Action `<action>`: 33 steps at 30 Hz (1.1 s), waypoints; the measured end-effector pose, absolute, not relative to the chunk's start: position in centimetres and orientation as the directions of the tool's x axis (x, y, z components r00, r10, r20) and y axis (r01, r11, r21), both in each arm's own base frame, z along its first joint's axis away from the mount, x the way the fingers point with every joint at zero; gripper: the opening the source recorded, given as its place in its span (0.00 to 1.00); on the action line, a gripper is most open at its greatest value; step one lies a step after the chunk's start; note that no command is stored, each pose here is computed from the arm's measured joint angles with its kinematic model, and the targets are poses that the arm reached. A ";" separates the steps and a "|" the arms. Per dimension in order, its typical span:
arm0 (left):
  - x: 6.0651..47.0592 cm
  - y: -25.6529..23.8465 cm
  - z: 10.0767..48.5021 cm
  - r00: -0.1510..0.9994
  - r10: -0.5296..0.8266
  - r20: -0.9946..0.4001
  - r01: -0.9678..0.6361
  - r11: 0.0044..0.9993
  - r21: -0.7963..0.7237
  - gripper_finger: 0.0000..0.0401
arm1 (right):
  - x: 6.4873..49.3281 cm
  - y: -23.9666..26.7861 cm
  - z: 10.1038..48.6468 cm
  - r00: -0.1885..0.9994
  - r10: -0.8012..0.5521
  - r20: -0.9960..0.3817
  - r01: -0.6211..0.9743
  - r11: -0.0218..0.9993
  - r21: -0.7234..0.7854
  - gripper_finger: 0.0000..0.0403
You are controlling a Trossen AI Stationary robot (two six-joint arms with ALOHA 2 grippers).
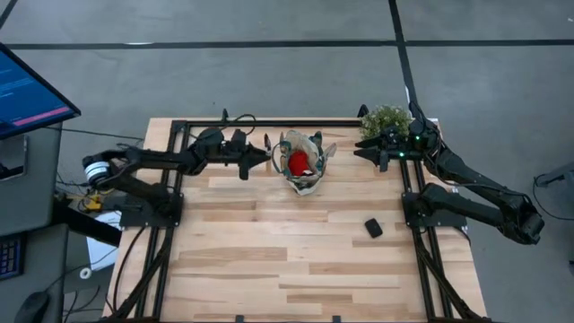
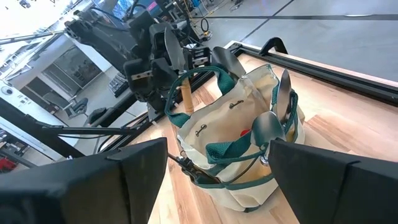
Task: Pick & Place Garden tools in Gardening bag
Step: Put the brown trowel into the green gardening bag
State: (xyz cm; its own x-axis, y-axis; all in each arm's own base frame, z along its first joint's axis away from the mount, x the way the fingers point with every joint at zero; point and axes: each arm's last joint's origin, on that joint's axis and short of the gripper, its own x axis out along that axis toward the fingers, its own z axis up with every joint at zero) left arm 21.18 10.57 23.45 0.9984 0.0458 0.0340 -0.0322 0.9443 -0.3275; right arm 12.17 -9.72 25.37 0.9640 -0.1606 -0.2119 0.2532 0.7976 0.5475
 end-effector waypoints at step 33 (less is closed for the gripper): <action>25.3 12.9 24.4 0.995 0.036 0.096 -0.023 0.991 -0.132 0.17 | 12.2 -9.7 25.4 0.964 -0.162 -0.212 0.254 0.798 0.547 0.66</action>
State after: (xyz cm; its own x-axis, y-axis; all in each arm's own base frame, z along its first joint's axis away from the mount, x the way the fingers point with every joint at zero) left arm 25.28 12.88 24.36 0.9948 0.0361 0.0956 -0.0233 0.9910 -0.1318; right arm 12.17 -9.73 25.37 0.9638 -0.1616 -0.2119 0.2540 0.7976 0.5471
